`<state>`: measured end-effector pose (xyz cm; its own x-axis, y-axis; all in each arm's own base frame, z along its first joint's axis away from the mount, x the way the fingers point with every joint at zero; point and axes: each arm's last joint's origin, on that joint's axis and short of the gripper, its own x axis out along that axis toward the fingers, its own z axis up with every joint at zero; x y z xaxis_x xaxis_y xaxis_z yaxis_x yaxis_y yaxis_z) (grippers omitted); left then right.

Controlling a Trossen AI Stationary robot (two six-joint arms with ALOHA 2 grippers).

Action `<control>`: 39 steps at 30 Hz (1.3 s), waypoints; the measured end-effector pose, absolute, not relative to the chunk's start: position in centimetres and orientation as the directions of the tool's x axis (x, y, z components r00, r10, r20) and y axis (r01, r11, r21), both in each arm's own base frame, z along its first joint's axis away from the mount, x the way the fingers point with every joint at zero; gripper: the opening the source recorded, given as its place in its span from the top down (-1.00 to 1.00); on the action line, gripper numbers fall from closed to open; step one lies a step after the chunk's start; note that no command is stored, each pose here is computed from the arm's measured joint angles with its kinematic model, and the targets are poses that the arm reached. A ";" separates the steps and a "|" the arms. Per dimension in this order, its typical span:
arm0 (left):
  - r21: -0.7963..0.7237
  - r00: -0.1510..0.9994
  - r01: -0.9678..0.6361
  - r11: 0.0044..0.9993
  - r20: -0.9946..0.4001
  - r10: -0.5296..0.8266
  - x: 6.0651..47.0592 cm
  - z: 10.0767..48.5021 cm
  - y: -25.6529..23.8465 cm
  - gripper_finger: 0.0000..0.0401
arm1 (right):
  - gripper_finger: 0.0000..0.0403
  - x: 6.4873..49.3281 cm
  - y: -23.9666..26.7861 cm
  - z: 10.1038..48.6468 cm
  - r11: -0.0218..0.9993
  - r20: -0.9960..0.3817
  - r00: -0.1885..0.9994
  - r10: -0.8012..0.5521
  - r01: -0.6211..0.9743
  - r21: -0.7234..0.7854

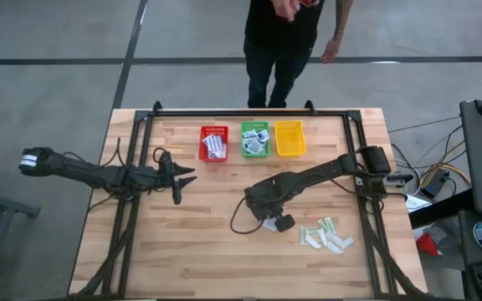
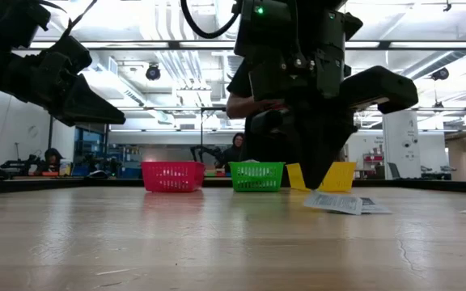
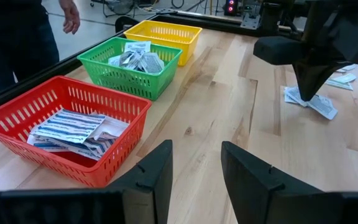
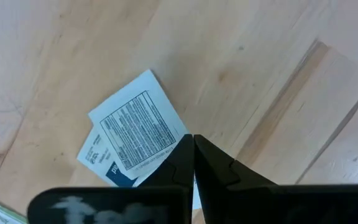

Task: Pick & Place First Aid Supplies
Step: Put the alcohol pad into the green basket

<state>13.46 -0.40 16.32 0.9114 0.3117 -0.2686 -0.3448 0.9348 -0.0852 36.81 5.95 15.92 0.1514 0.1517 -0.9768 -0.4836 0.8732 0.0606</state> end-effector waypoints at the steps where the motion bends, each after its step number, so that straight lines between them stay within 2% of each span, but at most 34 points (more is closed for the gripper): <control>1: -0.085 0.911 -0.345 0.935 -0.269 0.312 13.5 16.3 -0.4 0.34 | 0.96 36.8 6.0 15.9 0.872 -0.977 0.151 0.152 -0.485 0.060; 13: -0.085 0.911 -0.345 0.935 -0.268 0.312 13.5 16.3 -0.4 0.34 | 0.96 38.7 4.9 17.3 0.889 -0.941 0.295 0.164 -0.458 0.012; 22: -0.104 0.911 -0.349 0.931 -0.269 0.312 13.5 16.3 -0.4 0.34 | 0.96 38.4 3.8 18.5 0.917 -0.963 0.213 0.164 -0.394 0.069; 25: -0.101 0.911 -0.349 0.932 -0.268 0.312 13.5 16.3 -0.4 0.34 | 0.95 38.3 3.9 18.9 0.911 -0.959 0.182 0.218 -0.391 0.133; 29: -0.100 0.911 -0.348 0.932 -0.269 0.312 13.5 16.3 -0.4 0.34 | 0.85 37.9 4.4 19.0 0.902 -0.948 0.134 0.288 -0.371 0.222; 33: -0.100 0.911 -0.348 0.932 -0.269 0.312 13.5 16.3 -0.4 0.34 | 0.69 37.4 5.0 18.7 0.897 -0.952 0.092 0.290 -0.374 0.237; 39: -0.098 0.911 -0.348 0.932 -0.269 0.312 13.5 16.3 -0.4 0.34 | 0.41 37.4 5.4 18.7 0.899 -0.953 0.090 0.291 -0.367 0.240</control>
